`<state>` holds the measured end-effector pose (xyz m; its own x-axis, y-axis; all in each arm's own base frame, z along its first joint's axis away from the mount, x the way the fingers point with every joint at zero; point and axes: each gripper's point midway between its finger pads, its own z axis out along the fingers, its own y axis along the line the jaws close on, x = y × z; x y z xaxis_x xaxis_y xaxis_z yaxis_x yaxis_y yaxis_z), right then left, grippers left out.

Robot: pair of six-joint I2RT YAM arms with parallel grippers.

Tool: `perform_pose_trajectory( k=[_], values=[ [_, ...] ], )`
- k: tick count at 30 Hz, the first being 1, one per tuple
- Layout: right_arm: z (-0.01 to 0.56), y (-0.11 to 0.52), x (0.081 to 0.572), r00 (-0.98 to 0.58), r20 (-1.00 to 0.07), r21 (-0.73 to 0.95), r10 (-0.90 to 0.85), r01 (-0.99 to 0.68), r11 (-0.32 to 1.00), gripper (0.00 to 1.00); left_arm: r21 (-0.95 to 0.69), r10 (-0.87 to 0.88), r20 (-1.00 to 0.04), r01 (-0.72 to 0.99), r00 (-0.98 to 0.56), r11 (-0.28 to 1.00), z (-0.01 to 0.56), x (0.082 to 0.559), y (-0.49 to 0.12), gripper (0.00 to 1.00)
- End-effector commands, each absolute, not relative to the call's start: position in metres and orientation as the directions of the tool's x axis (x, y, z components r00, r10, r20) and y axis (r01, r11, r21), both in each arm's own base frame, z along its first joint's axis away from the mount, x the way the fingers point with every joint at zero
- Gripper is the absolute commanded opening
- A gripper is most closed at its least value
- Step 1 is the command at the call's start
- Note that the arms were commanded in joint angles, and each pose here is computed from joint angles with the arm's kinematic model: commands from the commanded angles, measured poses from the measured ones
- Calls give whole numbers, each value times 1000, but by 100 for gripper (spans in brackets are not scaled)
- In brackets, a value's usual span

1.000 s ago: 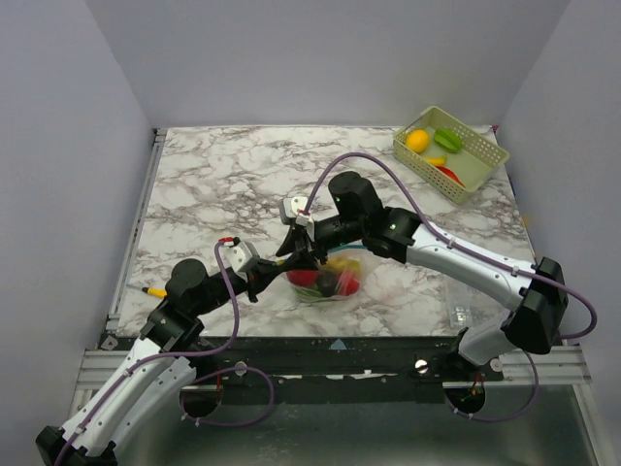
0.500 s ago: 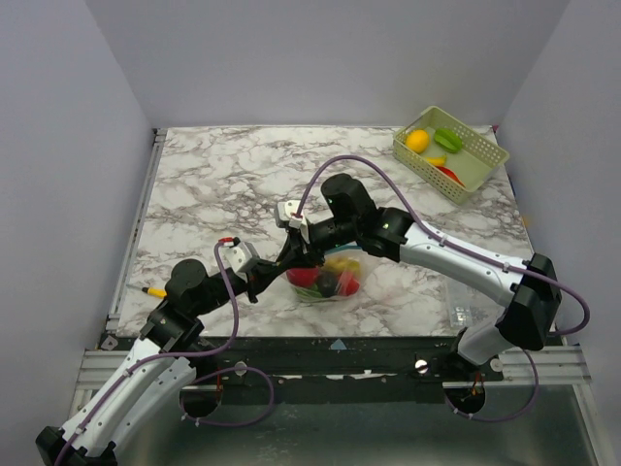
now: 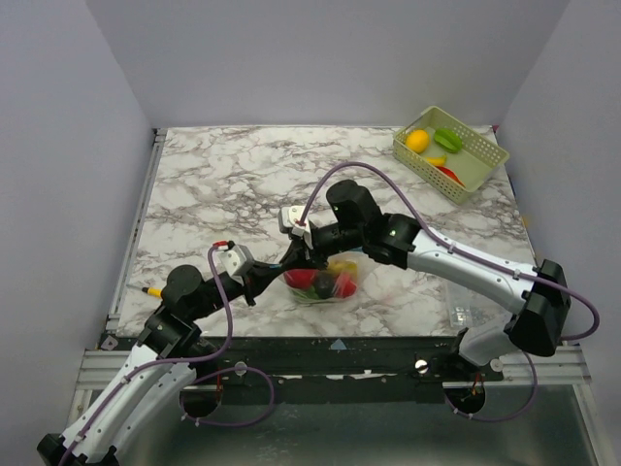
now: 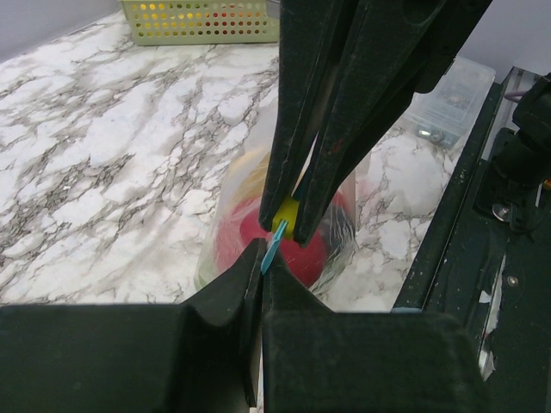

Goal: Place the food in the zip-top bag and seal the zipper
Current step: Zip the zipper food storage bag at the center of the board.

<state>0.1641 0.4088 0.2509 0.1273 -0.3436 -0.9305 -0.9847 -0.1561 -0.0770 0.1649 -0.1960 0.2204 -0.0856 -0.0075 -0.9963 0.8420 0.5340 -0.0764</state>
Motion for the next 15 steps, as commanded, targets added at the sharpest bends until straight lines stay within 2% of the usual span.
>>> perform_pose_trajectory(
  k=[1,7,13,15],
  values=[
    [243,385,170,103,-913,-83,-394,-994,-67,0,-47,-36,-999,822,-32,567,233,170,-189,0],
    [245,374,165,90,-918,-78,-386,-996,-46,0,-31,-35,-999,839,-15,543,235,165,-191,0],
    [248,383,165,72,-928,-54,-365,-997,-58,0,-4,-37,-999,889,15,458,246,153,-201,0],
    [246,383,166,68,-928,-52,-366,-997,-52,0,-10,-32,-999,896,5,444,249,151,-203,7]
  ],
)
